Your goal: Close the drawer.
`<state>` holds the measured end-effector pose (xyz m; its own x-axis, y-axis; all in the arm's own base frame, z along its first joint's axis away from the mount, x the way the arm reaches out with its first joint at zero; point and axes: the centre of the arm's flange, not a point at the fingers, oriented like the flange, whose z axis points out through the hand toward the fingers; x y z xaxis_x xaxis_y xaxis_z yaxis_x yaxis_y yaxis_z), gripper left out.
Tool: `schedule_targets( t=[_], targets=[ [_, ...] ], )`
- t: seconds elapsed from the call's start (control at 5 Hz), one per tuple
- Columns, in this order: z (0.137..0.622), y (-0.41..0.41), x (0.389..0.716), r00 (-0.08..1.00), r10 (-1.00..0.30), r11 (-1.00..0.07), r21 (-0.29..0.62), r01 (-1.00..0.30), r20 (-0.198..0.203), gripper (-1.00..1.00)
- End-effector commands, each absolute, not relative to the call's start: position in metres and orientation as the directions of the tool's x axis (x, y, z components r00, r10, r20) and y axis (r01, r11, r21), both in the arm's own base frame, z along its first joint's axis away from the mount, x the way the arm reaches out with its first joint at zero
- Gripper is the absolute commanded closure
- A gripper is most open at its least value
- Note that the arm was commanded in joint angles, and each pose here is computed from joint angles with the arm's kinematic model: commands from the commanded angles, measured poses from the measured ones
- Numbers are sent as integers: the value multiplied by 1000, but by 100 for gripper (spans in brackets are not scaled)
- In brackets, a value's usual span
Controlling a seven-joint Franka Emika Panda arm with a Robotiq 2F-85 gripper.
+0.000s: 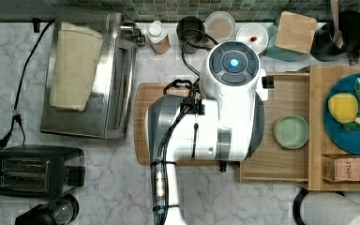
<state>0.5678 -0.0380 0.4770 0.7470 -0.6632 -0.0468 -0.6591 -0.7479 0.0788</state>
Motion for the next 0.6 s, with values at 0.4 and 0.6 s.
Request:
schedule_targets(
  t=[0.4,0.6],
  targets=[
    [477,-41,568,744,-667,-744,78,-663,-46,100],
    [472,-31,569,781,-621,-784,72,-617,-68,100]
  ],
)
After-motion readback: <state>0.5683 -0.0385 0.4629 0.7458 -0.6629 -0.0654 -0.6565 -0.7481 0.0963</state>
